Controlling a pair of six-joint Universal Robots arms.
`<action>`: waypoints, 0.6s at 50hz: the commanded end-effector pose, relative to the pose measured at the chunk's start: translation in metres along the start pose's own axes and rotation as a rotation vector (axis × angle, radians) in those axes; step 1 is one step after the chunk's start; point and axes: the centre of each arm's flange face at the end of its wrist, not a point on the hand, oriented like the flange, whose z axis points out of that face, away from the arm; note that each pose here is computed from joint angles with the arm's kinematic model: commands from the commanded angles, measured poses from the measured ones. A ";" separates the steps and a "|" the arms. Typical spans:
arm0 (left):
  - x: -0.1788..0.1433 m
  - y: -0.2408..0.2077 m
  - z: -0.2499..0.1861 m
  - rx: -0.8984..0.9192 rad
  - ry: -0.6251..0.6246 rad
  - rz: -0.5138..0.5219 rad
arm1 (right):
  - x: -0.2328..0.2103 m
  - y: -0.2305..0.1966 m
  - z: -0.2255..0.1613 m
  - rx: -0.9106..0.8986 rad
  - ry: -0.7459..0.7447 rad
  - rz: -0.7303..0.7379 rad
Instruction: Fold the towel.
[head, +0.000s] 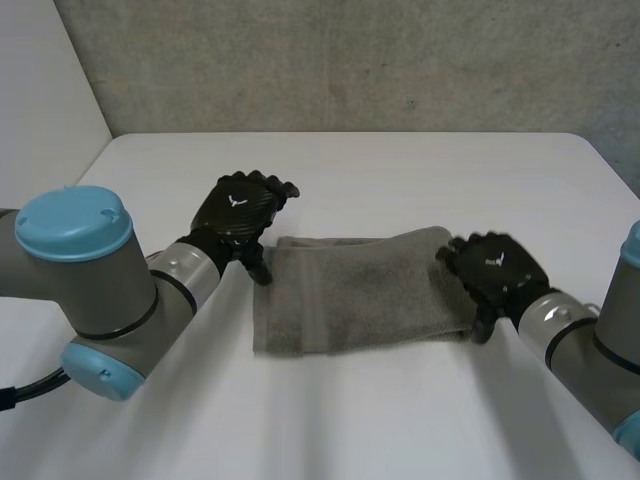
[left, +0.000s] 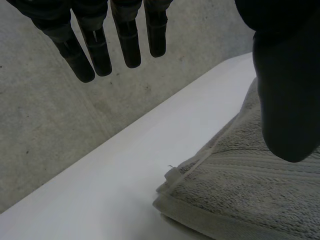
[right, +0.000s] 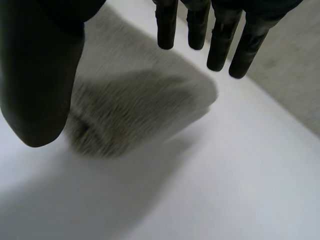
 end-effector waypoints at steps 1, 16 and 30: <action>0.001 0.004 0.000 -0.011 0.002 -0.004 | -0.011 0.026 0.015 -0.055 -0.066 0.005; -0.001 0.001 -0.002 -0.006 -0.002 -0.005 | 0.013 -0.013 0.017 0.106 0.144 -0.151; -0.028 -0.028 -0.006 0.060 -0.120 0.001 | -0.153 -0.061 0.003 0.374 -0.220 -0.592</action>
